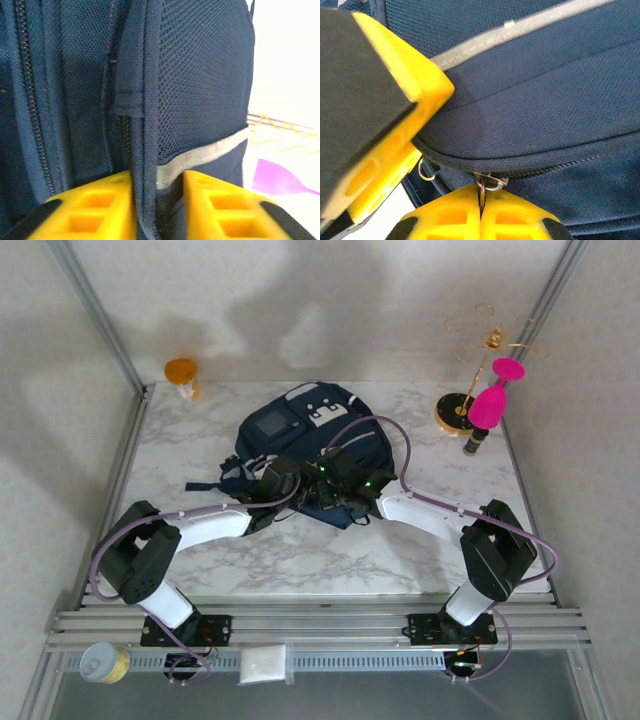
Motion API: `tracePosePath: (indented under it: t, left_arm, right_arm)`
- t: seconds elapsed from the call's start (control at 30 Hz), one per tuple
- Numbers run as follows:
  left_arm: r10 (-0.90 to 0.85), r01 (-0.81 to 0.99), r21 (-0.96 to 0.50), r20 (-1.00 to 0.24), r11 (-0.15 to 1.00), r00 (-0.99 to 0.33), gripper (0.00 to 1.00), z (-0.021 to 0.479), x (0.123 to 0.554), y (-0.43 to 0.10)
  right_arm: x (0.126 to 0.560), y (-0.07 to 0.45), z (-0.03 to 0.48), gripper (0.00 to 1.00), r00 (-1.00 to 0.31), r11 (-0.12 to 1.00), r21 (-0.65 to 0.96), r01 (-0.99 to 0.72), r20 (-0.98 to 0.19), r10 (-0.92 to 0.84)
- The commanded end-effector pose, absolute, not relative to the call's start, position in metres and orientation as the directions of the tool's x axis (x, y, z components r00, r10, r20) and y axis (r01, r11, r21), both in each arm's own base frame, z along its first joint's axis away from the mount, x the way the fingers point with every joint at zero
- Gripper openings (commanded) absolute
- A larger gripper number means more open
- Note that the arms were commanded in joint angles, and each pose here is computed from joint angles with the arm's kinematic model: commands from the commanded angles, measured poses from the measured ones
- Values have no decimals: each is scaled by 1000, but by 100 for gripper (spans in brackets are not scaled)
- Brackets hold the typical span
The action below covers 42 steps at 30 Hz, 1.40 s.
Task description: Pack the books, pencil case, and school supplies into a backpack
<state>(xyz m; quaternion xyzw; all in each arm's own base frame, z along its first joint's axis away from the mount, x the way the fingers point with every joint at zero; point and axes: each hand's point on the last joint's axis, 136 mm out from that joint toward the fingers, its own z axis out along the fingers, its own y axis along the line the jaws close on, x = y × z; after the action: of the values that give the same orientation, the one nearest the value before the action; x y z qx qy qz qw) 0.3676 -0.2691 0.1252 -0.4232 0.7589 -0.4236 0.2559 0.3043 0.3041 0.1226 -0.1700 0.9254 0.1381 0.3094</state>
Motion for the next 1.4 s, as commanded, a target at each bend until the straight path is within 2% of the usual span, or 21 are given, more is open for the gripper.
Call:
tracePosePath:
  t: [0.0,0.13,0.3,0.4,0.5,0.6,0.67,0.7,0.77,0.8,0.87,0.9,1.07,1.23,1.3,1.37]
  left_arm:
    - [-875,-412,-851,-105,325,-473,20,129,380,-261]
    - [-877,-431,-822,-160,372,-453,0,124,379,-236]
    - [-839,-435,-755,-274,491,-471,0,124,370,-181]
    - [-792,-405,-713,-353,572,-498,0,129,365,-148]
    - [-723,-408,-618,-429,672,-542,0,130,372,-111]
    - [-713,-440,-571,-453,693,-535,0,134,379,-78]
    - [-735,-434,-601,-461,671,-497,0,146,379,-67]
    - [-740,-415,-625,-452,661,-498,4,151,379,-71]
    - [-751,-368,-686,-410,628,-518,30,163,374,-91]
    - [-759,-352,-710,-396,610,-517,39,168,369,-100]
    - [-787,-307,-774,-365,553,-497,53,181,356,-121]
    - [-806,-305,-800,-333,516,-490,57,182,350,-128]
    - [-879,-328,-899,-114,290,-464,60,173,330,-167]
    - [-908,-374,-905,-31,202,-418,61,168,335,-188]
    - [-903,-366,-907,-35,208,-428,60,172,346,-201]
    - [-908,-406,-888,-28,214,-418,55,162,353,-208]
  right_arm:
    - [303,306,126,0,-735,899,146,-413,-636,-234]
    - [304,290,127,0,-742,916,114,-384,-629,-233]
    - [298,257,126,0,-752,932,66,-356,-612,-243]
    - [287,260,125,0,-723,886,84,-455,-615,-313]
    - [291,259,125,0,-722,888,56,-457,-606,-334]
    - [296,276,121,0,-724,879,75,-472,-602,-337]
    - [292,301,130,0,-692,849,98,-519,-631,-350]
    - [289,314,134,0,-676,834,107,-541,-645,-356]
    - [283,340,143,0,-660,805,147,-574,-665,-349]
    - [282,347,144,0,-663,799,170,-577,-668,-337]
    - [282,357,144,0,-676,790,217,-574,-670,-307]
    - [282,358,143,0,-675,788,222,-575,-673,-302]
    - [280,362,138,0,-668,777,221,-590,-674,-315]
    - [279,365,136,0,-657,765,221,-605,-681,-323]
    - [279,365,137,0,-655,763,221,-607,-684,-323]
    - [279,365,137,0,-651,762,220,-610,-687,-323]
